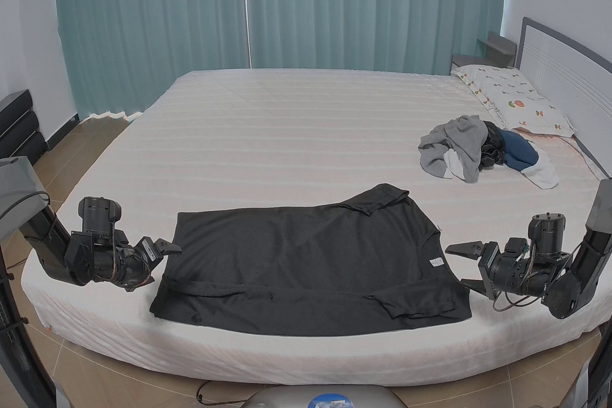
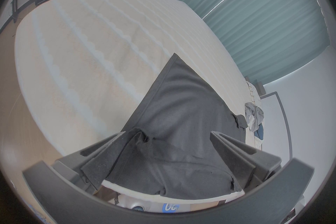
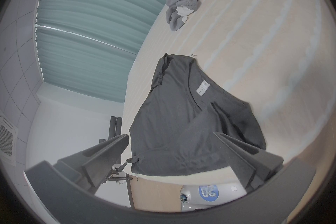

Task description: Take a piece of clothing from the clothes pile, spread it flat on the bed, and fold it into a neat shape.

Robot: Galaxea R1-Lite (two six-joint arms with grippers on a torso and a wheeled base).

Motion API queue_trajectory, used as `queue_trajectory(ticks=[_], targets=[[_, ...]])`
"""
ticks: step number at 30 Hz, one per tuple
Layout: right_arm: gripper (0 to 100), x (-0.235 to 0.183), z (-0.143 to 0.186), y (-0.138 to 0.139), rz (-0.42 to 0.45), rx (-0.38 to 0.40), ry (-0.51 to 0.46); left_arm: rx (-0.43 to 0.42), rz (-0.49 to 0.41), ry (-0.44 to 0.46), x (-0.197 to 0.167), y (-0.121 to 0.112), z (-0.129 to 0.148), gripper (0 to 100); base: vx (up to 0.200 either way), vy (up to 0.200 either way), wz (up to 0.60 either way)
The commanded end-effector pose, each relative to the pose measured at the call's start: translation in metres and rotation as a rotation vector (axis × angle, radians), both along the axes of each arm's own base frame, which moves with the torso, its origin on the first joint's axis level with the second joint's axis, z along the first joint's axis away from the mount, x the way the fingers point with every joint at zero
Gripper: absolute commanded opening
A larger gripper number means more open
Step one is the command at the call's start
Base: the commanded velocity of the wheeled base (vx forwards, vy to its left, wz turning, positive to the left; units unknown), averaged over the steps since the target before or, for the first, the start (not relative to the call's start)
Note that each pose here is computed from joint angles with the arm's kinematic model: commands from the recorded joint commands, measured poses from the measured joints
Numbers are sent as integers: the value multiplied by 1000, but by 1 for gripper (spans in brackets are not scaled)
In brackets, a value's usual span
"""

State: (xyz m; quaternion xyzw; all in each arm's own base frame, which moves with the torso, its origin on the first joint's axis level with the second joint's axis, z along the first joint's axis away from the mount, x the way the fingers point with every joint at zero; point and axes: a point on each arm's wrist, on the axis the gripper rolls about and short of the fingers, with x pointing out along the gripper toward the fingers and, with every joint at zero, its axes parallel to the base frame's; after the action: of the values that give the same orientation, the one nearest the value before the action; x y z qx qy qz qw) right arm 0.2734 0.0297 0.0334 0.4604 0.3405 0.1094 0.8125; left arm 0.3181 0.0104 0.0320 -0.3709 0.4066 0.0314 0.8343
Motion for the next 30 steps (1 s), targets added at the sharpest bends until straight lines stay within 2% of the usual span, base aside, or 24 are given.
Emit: queue_trajectory(ticks=[1,8,14,15,22,30], targets=[[100,-4,-4,1,6,-2,11,4,-11,25,-1,-2,-6,100,0,0,0],[100,-4,-4,1,3,-3,11,42,-56,56,-12,-3,-12,100,0,0,0],[100,-4,-4,1,3,-3,11,44,-76,70,-11,-8,-18,100,0,0,0],[100,-4,-4,1,3,-3,11,44,-81,74,-11,-9,-20,0,0,0,0],[100,-4,-5,0,0,-5,12,41,-72,71,-7,-8,-19,0,0,0,0],[100,-3,-8,-1,-11,-13,17,42,-23,49,-1,3,-16,0,0,0,0]])
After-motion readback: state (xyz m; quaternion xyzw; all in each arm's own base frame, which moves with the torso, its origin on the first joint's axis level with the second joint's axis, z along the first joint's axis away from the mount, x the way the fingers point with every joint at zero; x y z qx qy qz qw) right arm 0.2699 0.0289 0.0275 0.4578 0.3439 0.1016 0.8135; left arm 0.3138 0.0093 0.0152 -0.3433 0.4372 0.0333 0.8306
